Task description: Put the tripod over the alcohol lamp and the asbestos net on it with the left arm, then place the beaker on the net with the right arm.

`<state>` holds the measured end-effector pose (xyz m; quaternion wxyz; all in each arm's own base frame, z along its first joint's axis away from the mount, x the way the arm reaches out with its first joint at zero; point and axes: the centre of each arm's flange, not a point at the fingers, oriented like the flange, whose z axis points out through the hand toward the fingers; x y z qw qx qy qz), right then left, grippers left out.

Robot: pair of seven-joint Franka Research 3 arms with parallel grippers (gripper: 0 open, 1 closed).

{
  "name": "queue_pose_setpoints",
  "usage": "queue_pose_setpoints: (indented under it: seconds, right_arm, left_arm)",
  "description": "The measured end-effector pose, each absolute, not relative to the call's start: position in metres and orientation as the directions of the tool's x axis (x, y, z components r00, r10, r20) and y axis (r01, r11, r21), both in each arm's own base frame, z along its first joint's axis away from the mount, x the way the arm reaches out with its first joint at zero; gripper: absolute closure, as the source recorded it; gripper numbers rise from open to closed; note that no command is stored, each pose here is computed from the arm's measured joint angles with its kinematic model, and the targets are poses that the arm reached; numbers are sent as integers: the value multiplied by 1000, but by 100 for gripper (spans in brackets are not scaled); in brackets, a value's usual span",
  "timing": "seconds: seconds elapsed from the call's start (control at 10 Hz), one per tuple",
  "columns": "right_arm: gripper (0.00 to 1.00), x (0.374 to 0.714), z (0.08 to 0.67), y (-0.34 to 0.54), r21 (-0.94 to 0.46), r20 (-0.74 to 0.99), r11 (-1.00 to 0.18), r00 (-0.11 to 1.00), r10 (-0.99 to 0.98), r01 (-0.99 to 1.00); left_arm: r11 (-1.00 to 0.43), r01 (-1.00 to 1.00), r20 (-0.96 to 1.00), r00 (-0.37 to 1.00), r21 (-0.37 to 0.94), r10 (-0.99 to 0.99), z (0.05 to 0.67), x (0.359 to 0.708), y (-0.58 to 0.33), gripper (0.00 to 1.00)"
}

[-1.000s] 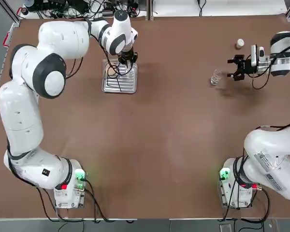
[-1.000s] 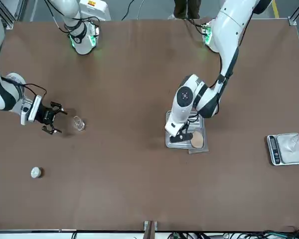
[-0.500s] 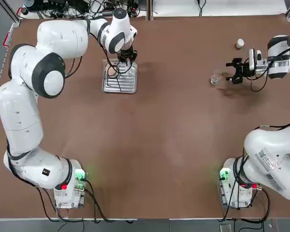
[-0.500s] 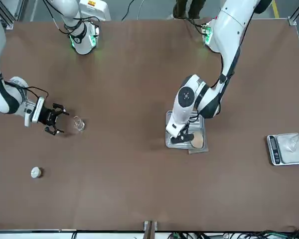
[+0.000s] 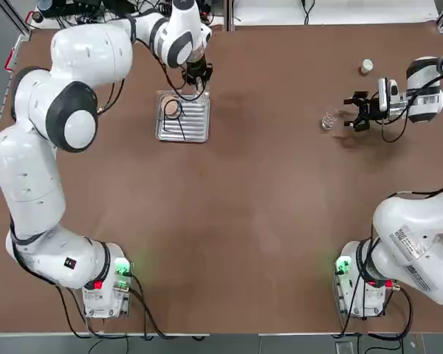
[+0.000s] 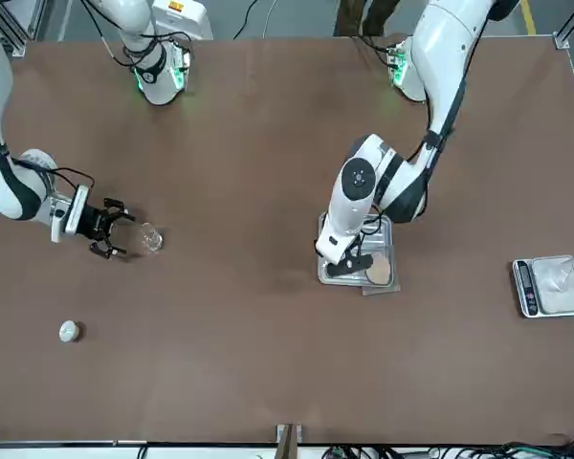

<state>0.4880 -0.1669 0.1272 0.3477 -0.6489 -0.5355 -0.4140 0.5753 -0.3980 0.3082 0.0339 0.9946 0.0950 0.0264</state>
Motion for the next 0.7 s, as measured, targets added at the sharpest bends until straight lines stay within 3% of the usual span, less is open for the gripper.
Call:
queue_pose_setpoints:
  seconds: [0.3, 0.7]
  right_arm:
    - [0, 490, 122, -163, -10, 910, -192, 88, 406, 981]
    - [0, 492, 118, -162, -11, 914, -205, 93, 395, 979]
  left_arm:
    - [-967, 238, 39, 969, 92, 243, 314, 554, -438, 73]
    - [-956, 273, 5, 961, 111, 275, 292, 487, -541, 73]
